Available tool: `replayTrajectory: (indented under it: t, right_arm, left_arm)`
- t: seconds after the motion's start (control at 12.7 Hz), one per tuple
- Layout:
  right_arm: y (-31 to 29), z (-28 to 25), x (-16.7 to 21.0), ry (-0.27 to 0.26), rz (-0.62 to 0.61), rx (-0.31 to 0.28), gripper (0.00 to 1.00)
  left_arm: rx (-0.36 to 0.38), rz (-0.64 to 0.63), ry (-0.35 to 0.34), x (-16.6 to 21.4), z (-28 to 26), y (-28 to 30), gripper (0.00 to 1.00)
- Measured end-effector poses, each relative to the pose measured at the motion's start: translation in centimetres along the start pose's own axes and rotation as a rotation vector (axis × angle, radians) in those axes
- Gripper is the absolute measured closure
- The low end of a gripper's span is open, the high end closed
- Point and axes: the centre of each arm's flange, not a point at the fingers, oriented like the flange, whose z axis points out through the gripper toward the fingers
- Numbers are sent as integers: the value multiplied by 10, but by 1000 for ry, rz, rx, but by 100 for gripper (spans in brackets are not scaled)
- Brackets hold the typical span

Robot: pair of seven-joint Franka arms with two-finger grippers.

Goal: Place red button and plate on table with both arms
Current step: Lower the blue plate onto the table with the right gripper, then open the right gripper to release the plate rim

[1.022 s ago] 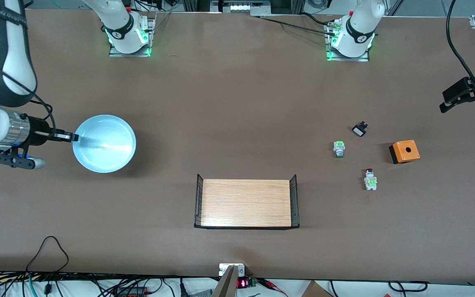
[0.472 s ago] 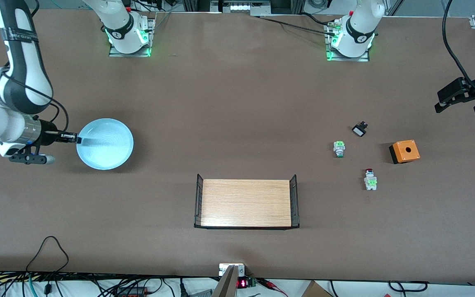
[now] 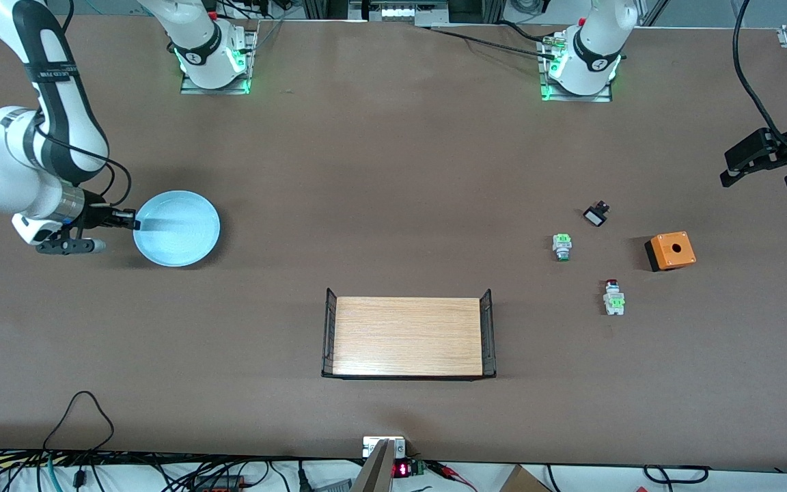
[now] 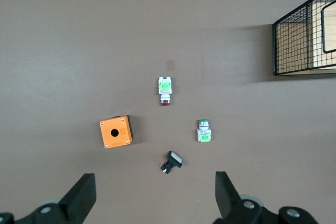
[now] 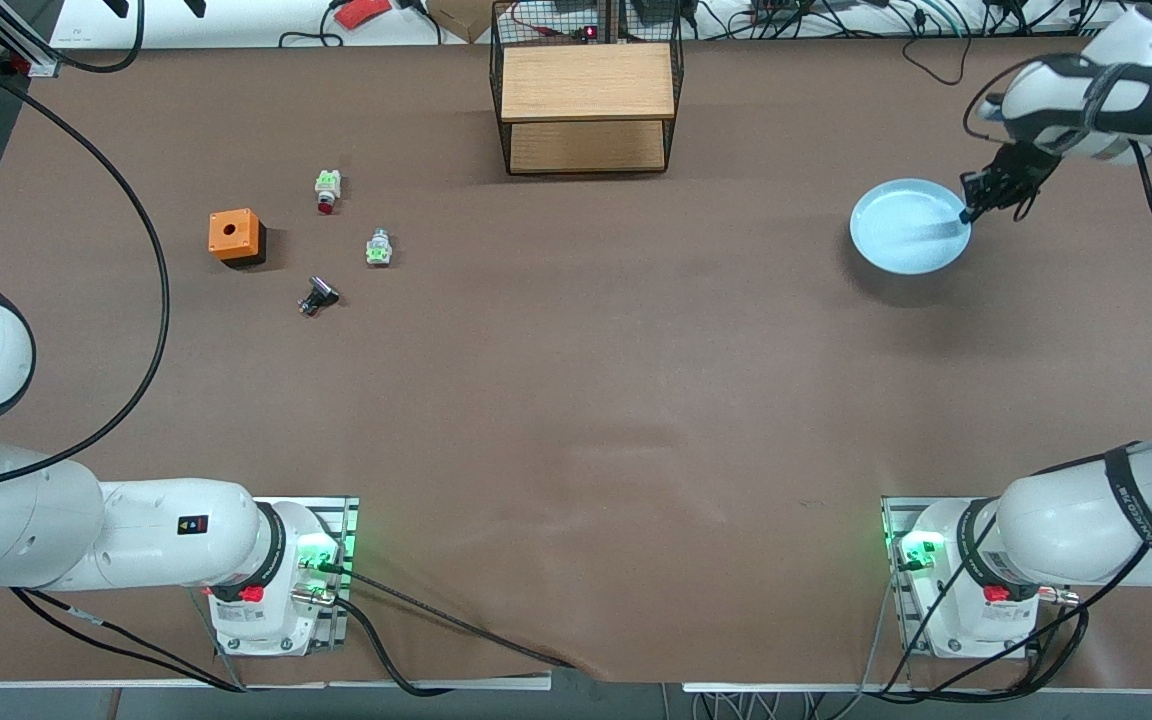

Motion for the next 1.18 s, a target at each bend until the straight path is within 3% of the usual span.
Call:
replayTrajectory:
  t: [0.47, 0.55, 0.94, 1.18]
  right_arm:
    - [4, 39, -28, -15, -15, -7, 98]
    - [8, 42, -32, -16, -8, -6, 92]
    - [6, 35, -31, 3, 32, 9, 35]
    - [-46, 28, -21, 16, 96, 21, 1]
  left_arm:
    - [0, -2, 0, 0, 0, 0, 0]
    - [0, -4, 0, 0, 0, 0, 0]
    - [-1, -15, -6, 0, 1, 2, 0]
    - [-1, -21, -6, 0, 1, 2, 0]
